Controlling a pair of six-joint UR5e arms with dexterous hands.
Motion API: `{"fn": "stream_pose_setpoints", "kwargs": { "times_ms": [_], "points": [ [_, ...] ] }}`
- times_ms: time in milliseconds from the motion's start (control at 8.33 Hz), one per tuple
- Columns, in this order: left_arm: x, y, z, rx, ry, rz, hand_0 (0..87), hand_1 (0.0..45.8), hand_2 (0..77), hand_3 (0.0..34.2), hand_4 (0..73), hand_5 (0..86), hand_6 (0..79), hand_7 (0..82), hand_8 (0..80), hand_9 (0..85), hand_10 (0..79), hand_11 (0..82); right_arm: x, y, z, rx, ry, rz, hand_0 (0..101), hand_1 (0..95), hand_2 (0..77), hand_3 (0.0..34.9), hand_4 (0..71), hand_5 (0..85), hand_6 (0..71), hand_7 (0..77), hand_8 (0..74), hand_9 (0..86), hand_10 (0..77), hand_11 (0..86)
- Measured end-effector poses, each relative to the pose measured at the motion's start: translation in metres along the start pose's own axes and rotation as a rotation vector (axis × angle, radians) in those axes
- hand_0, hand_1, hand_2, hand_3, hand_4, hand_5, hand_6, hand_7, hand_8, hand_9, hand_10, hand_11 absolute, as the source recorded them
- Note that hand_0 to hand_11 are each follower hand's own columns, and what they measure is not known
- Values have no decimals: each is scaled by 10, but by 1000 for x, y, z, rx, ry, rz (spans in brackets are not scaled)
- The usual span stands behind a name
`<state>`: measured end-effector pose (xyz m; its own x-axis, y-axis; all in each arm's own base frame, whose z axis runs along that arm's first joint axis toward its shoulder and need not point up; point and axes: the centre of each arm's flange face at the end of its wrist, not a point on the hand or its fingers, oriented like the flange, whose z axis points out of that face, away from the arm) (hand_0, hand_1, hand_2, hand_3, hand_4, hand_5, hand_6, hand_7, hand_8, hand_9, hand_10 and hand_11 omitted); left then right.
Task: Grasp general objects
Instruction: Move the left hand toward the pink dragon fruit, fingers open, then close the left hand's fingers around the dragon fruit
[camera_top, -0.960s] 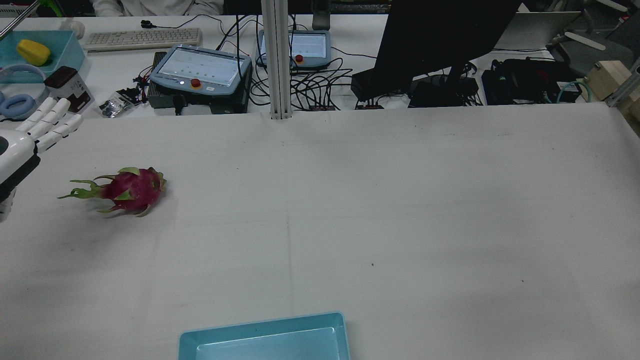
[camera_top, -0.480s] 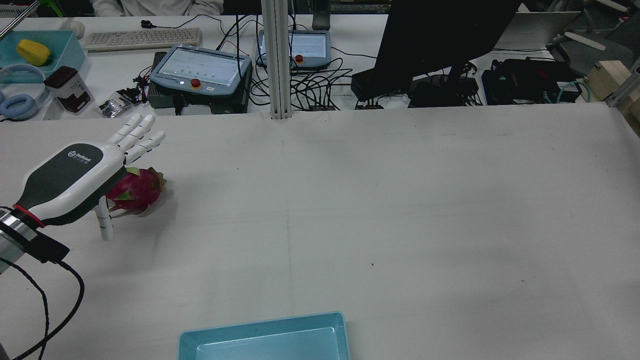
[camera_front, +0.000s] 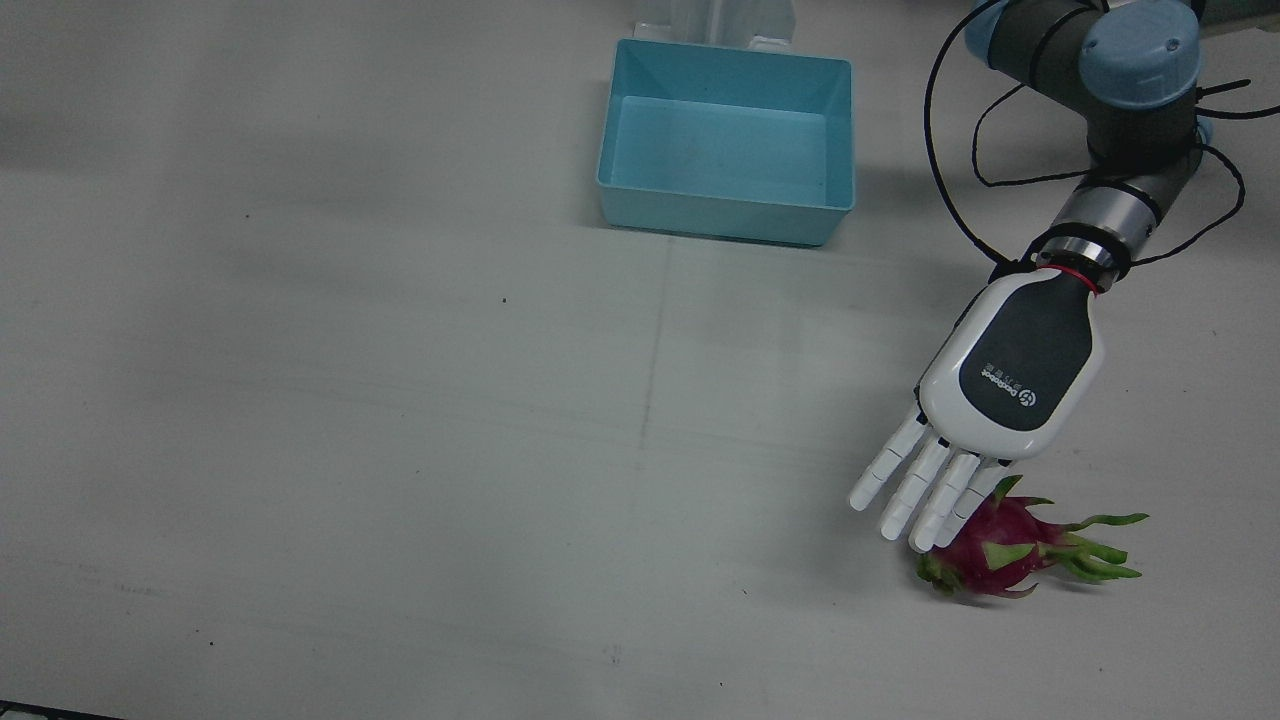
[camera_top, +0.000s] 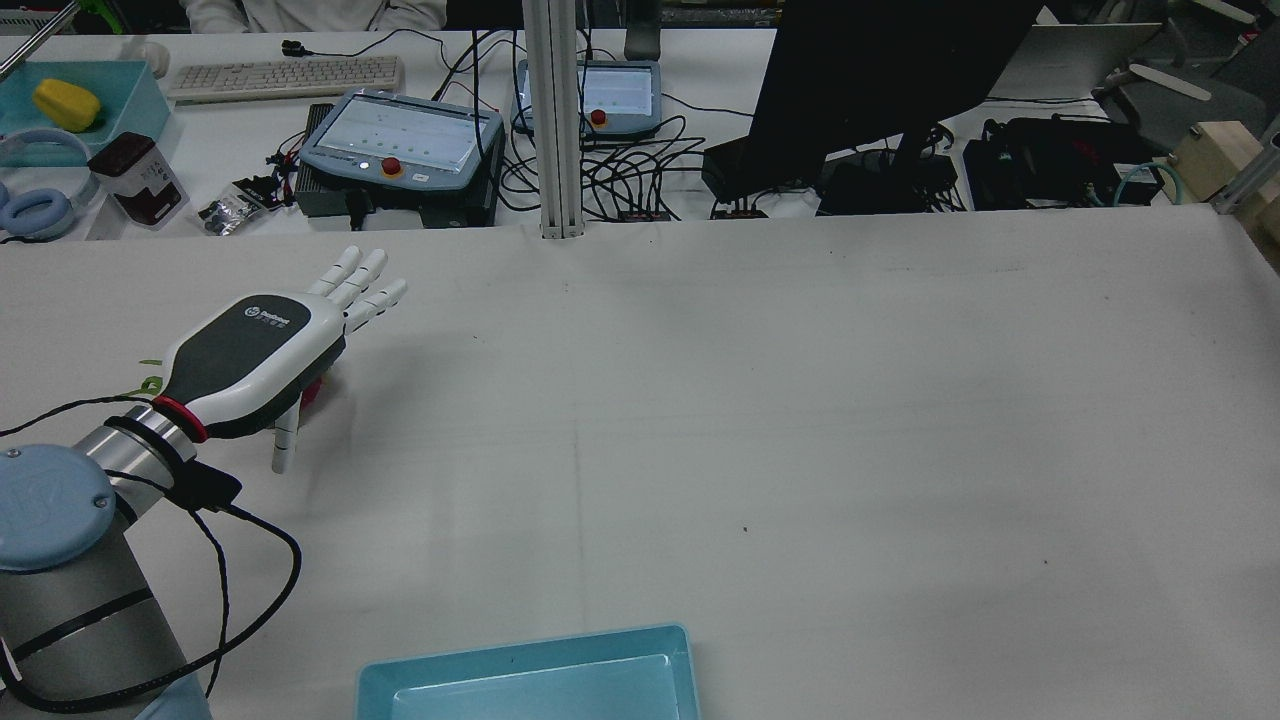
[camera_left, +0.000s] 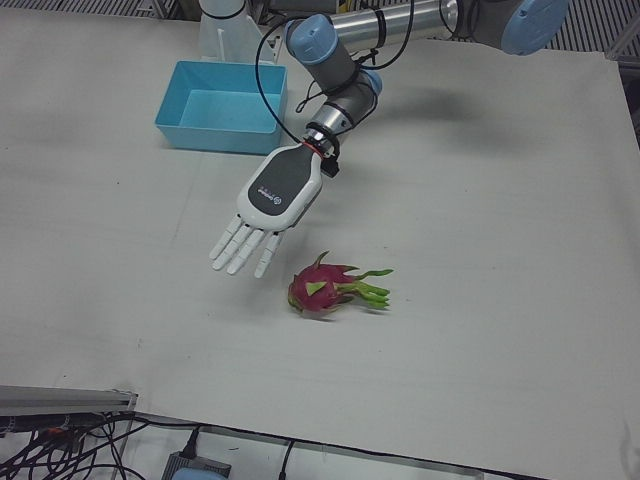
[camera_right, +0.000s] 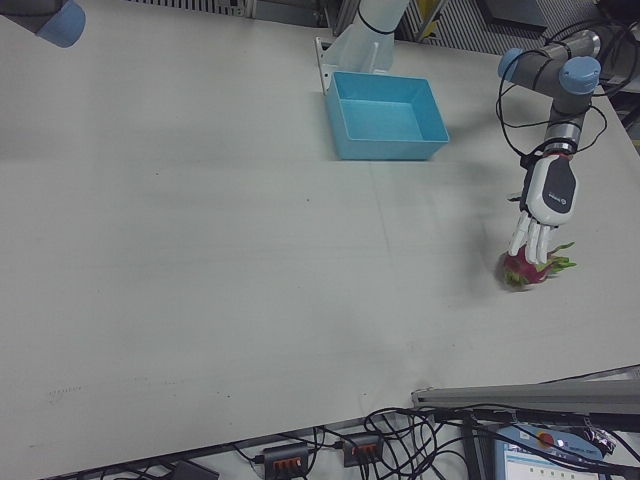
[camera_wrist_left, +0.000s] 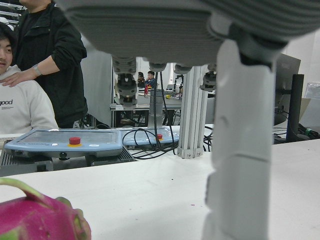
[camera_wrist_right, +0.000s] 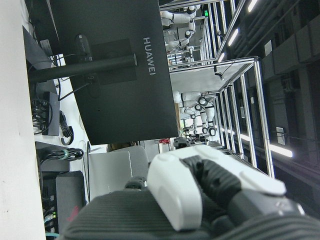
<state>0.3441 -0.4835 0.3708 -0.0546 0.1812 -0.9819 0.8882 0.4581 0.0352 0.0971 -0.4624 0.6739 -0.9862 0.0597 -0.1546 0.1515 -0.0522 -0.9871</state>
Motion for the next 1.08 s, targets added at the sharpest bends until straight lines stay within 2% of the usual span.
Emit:
{"fn": "stream_pose_setpoints", "kwargs": {
  "times_ms": [120, 240, 360, 480, 600, 840, 960, 1080],
  "points": [
    [-6, 7, 15, -3, -39, -37, 663, 0, 5, 60, 0, 16, 0, 0, 11, 5, 311, 5, 0, 0, 0, 0, 0, 0, 0, 949, 774, 0, 0, 0, 0, 0, 0, 5, 0, 5],
    [-25, 15, 28, -5, -91, -85, 663, 0, 5, 60, 0, 16, 0, 0, 11, 5, 311, 5, 0, 0, 0, 0, 0, 0, 0, 949, 774, 0, 0, 0, 0, 0, 0, 5, 0, 5],
    [-43, 19, 35, -1, -134, -111, 623, 0, 5, 65, 0, 16, 0, 0, 11, 5, 311, 5, 0, 0, 0, 0, 0, 0, 0, 949, 774, 0, 0, 0, 0, 0, 0, 5, 0, 5],
    [-55, 16, 36, 32, -181, -109, 620, 0, 5, 78, 0, 16, 0, 5, 11, 5, 311, 5, 0, 0, 0, 0, 0, 0, 0, 949, 774, 0, 0, 0, 0, 0, 0, 5, 0, 5],
    [-59, 8, 32, 98, -223, -90, 617, 0, 5, 114, 0, 16, 0, 0, 11, 5, 311, 5, 0, 0, 0, 0, 0, 0, 0, 949, 774, 0, 0, 0, 0, 0, 0, 5, 0, 5],
    [-61, -3, 24, 187, -282, -44, 771, 0, 5, 187, 0, 16, 0, 0, 11, 5, 305, 5, 0, 0, 0, 0, 0, 0, 0, 949, 774, 0, 0, 0, 0, 0, 0, 5, 0, 5],
    [-55, -4, 25, 219, -311, -11, 775, 0, 5, 205, 0, 16, 0, 5, 11, 5, 305, 5, 0, 0, 0, 0, 0, 0, 0, 949, 774, 0, 0, 0, 0, 0, 0, 5, 0, 5],
    [-41, 5, 28, 228, -334, 40, 777, 0, 5, 206, 0, 16, 0, 0, 11, 5, 305, 5, 0, 0, 0, 0, 0, 0, 0, 949, 774, 0, 0, 5, 0, 0, 0, 5, 0, 5]
  ]
}}
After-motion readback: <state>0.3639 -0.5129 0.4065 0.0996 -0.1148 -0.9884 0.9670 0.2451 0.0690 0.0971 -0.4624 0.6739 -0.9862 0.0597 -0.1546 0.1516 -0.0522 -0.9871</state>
